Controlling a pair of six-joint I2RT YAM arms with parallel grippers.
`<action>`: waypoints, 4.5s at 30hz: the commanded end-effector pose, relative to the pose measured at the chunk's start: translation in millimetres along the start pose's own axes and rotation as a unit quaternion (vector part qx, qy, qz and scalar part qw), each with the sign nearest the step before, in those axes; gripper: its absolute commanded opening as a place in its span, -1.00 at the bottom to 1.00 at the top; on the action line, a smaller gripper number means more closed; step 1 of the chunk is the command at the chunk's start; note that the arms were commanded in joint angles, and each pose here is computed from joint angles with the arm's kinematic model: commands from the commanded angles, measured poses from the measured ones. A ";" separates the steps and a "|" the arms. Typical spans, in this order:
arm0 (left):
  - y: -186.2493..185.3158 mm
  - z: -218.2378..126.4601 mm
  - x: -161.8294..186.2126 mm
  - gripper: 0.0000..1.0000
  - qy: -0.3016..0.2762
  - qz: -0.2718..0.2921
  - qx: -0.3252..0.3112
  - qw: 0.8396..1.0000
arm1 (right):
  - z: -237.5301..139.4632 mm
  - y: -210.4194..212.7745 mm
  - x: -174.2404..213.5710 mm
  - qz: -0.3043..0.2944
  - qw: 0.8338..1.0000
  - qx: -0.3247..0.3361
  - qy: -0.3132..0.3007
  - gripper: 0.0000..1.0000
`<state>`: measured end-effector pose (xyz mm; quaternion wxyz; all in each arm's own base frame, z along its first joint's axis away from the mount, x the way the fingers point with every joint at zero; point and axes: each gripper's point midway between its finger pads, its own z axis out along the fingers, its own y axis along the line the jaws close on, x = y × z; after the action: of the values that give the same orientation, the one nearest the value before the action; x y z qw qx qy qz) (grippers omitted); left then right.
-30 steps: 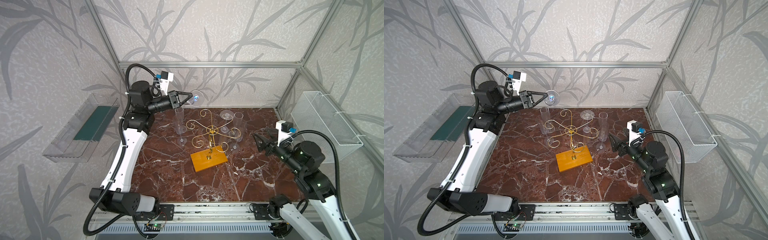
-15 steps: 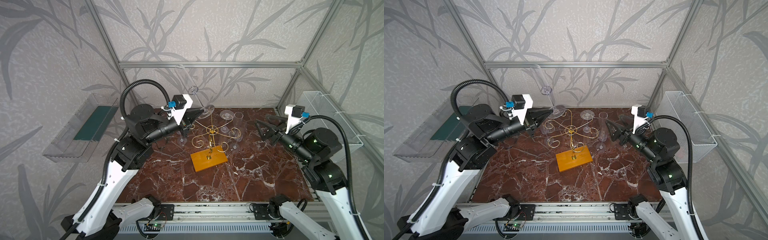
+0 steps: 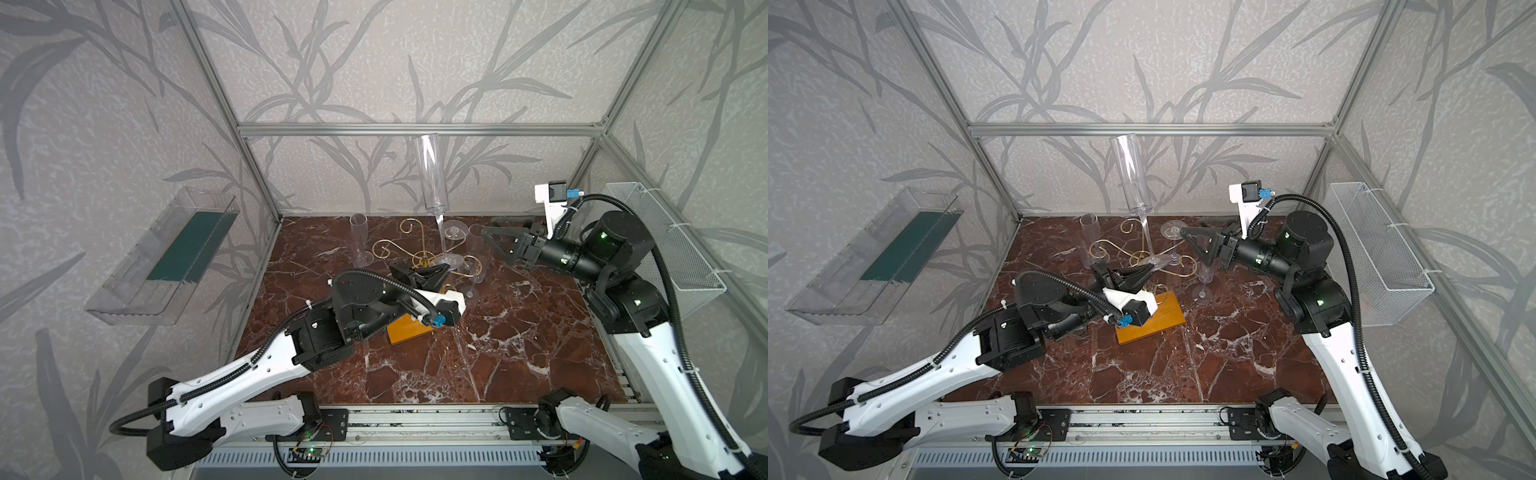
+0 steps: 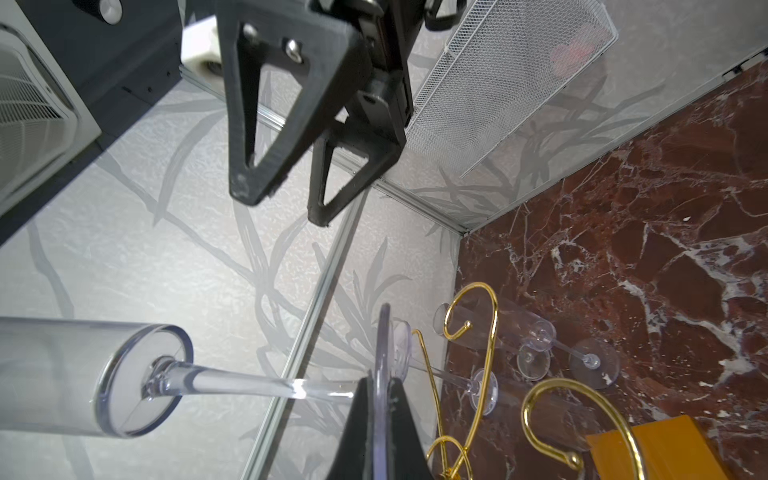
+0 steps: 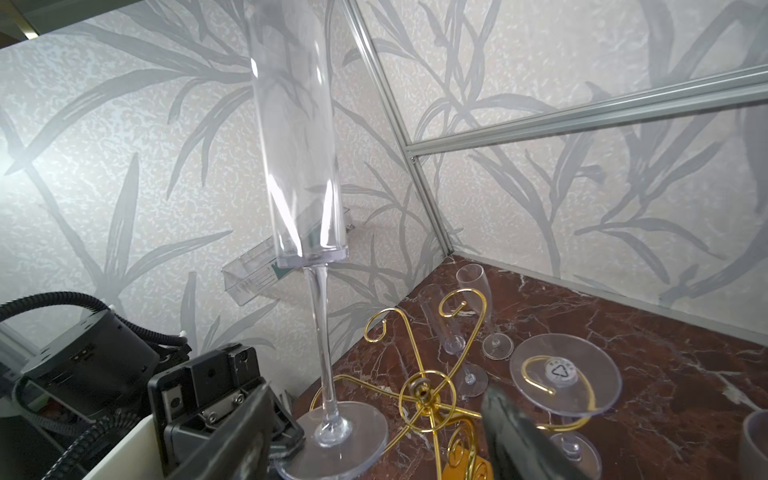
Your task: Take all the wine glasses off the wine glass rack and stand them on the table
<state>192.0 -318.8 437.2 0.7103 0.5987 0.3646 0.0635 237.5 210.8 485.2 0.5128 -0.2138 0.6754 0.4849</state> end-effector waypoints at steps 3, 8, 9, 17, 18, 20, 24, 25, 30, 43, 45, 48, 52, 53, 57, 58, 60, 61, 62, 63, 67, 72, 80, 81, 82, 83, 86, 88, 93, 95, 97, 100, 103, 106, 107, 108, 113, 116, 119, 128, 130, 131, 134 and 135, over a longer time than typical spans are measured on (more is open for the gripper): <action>20.2 -0.3 -22.4 -1.00 -0.014 0.114 -0.066 0.991 | 6.1 27.9 7.7 -0.047 0.998 -0.031 0.022 0.53; 5.8 2.5 -30.4 -1.00 -0.022 0.120 -0.046 0.991 | 14.3 44.6 15.8 -0.100 0.994 -0.046 0.025 0.47; 2.2 3.0 -31.1 -1.00 -0.022 0.125 -0.042 0.991 | 15.3 47.2 16.1 -0.106 0.993 -0.049 0.025 0.45; -11.9 7.5 -35.5 -1.00 -0.021 0.138 -0.026 0.990 | 25.3 52.0 20.7 -0.140 0.989 -0.048 0.018 -0.24; -12.1 7.5 -35.0 -1.00 -0.019 0.139 -0.024 0.990 | 25.8 51.3 21.3 -0.143 0.989 -0.044 0.018 -0.43; -13.4 7.3 -35.6 -1.00 -0.020 0.137 -0.021 0.990 | 26.6 51.2 23.2 -0.146 0.988 -0.044 0.018 -0.83; -13.3 6.0 -37.2 -1.00 -0.025 0.131 -0.025 0.991 | 26.6 52.9 23.8 -0.146 0.988 -0.049 0.018 -1.00; -13.7 5.3 -37.6 -0.96 -0.028 0.131 -0.027 0.991 | 26.2 53.4 23.9 -0.147 0.988 -0.050 0.018 -1.00; -7.4 -0.1 -42.1 -0.02 -0.040 0.115 -0.054 0.991 | 22.7 53.0 20.2 -0.153 0.987 -0.043 0.005 -1.00; 58.8 -32.4 -41.1 0.49 -0.077 -0.197 -0.094 0.973 | -5.8 39.2 1.4 -0.213 0.975 0.046 -0.031 -1.00; 73.0 -37.3 -38.2 0.53 -0.092 -0.262 -0.087 0.957 | -8.6 38.2 2.2 -0.216 0.975 0.051 -0.030 -1.00; 95.9 -44.8 -31.7 0.64 -0.116 -0.345 -0.091 0.927 | -9.3 38.1 5.4 -0.216 0.975 0.050 -0.022 -1.00; 120.5 -48.7 -21.4 0.75 -0.135 -0.443 -0.088 0.882 | -5.9 40.9 11.3 -0.214 0.976 0.035 -0.010 -1.00; 124.0 -48.0 -18.6 0.76 -0.139 -0.463 -0.085 0.871 | -4.1 41.9 13.7 -0.212 0.977 0.028 -0.005 -1.00; 133.4 -43.7 -15.6 0.77 -0.162 -0.511 -0.067 0.842 | -0.1 46.1 19.4 -0.209 0.978 0.007 0.005 -1.00; 133.4 -41.8 -17.5 0.77 -0.166 -0.513 -0.057 0.840 | 0.9 45.9 21.3 -0.209 0.978 0.004 0.007 -1.00; 133.6 -38.2 -21.7 0.78 -0.174 -0.518 -0.040 0.836 | 2.4 45.8 23.8 -0.208 0.978 0.000 0.008 -1.00; 134.6 -36.3 -22.2 0.78 -0.177 -0.521 -0.035 0.834 | 3.5 46.1 25.6 -0.207 0.978 -0.004 0.011 -1.00; 135.6 -33.6 -21.4 0.78 -0.178 -0.526 -0.033 0.831 | 4.6 46.4 26.8 -0.206 0.979 -0.007 0.014 -1.00; 136.9 -32.1 -20.7 0.78 -0.180 -0.531 -0.030 0.827 | 5.2 47.2 27.2 -0.205 0.979 -0.010 0.015 -1.00; 141.3 -24.9 -23.5 0.78 -0.205 -0.558 -0.007 0.804 | 7.9 48.7 27.3 -0.202 0.979 -0.017 0.017 -1.00; 138.3 -18.5 -41.3 0.78 -0.240 -0.556 0.044 0.795 | 10.6 49.1 29.5 -0.201 0.979 -0.023 0.024 -1.00; 146.3 -2.6 -48.2 0.78 -0.256 -0.568 0.063 0.779 | 19.6 50.3 37.0 -0.200 0.978 -0.035 0.040 -1.00; 147.6 -1.5 -49.9 0.78 -0.260 -0.569 0.067 0.777 | 20.2 50.9 38.0 -0.200 0.978 -0.037 0.042 -1.00; 149.2 -0.6 -51.8 0.78 -0.263 -0.571 0.071 0.775 | 20.6 51.4 38.6 -0.201 0.978 -0.038 0.043 -1.00; 149.5 1.8 -52.9 0.78 -0.264 -0.573 0.076 0.772 | 21.1 50.8 39.3 -0.201 0.978 -0.036 0.046 -1.00; 153.1 4.5 -56.3 0.77 -0.271 -0.580 0.084 0.764 | 21.5 52.3 40.1 -0.203 0.977 -0.038 0.048 -1.00; 154.1 6.4 -57.0 0.77 -0.269 -0.585 0.087 0.760 | 21.4 53.0 40.6 -0.202 0.977 -0.038 0.048 -1.00; 152.4 7.2 -58.3 0.71 -0.268 -0.586 0.096 0.759 | 22.6 54.2 42.9 -0.203 0.977 -0.040 0.053 -1.00; 152.2 6.4 -60.0 0.69 -0.268 -0.587 0.101 0.757 | 23.6 54.0 44.2 -0.203 0.977 -0.039 0.055 -1.00; 151.1 6.4 -60.2 0.67 -0.267 -0.590 0.105 0.755 | 24.2 54.4 43.9 -0.205 0.977 -0.038 0.054 -1.00; 150.5 5.8 -60.9 0.61 -0.268 -0.591 0.108 0.754 | 25.0 54.2 44.1 -0.206 0.976 -0.037 0.053 -1.00; 150.7 5.2 -61.7 0.55 -0.268 -0.591 0.109 0.753 | 26.1 54.7 45.6 -0.206 0.976 -0.038 0.057 -1.00; 150.9 6.0 -60.8 0.49 -0.267 -0.592 0.107 0.753 | 26.9 54.3 46.9 -0.208 0.976 -0.036 0.060 -1.00; 151.7 6.0 -61.3 0.47 -0.268 -0.592 0.108 0.752 | 27.2 54.3 47.4 -0.209 0.975 -0.035 0.062 -1.00; 151.1 7.1 -61.1 0.46 -0.267 -0.593 0.110 0.752 | 27.5 54.0 48.2 -0.210 0.975 -0.034 0.064 -1.00; 148.8 10.3 -61.4 0.42 -0.264 -0.596 0.119 0.749 | 28.8 54.9 49.5 -0.216 0.974 -0.031 0.068 -1.00; 147.6 12.2 -59.3 0.31 -0.259 -0.597 0.117 0.750 | 30.2 55.1 51.6 -0.219 0.973 -0.030 0.072 -1.00; 146.7 12.9 -58.8 0.18 -0.257 -0.598 0.118 0.750 | 31.3 55.5 53.5 -0.222 0.972 -0.029 0.076 -1.00; 147.3 12.7 -58.7 -0.26 -0.255 -0.599 0.118 0.750 | 32.8 56.8 56.0 -0.233 0.969 -0.024 0.082 -1.00; 147.3 12.3 -57.8 -0.29 -0.252 -0.601 0.115 0.750 | 32.8 57.5 55.6 -0.234 0.968 -0.025 0.081 -1.00; 147.2 12.0 -57.1 -0.30 -0.249 -0.602 0.114 0.750 | 33.2 58.2 55.7 -0.235 0.968 -0.026 0.081 -1.00; 149.1 8.4 -56.3 -0.30 -0.246 -0.601 0.106 0.753 | 31.7 59.8 50.7 -0.237 0.968 -0.024 0.072 -0.63; 150.2 6.0 -56.5 -0.30 -0.246 -0.600 0.102 0.754 | 30.7 60.4 48.7 -0.239 0.968 -0.024 0.068 -0.30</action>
<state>215.4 -324.3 579.2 0.5838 0.3261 0.4802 -0.5676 193.3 276.3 441.3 0.5325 -0.4086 0.6564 0.3444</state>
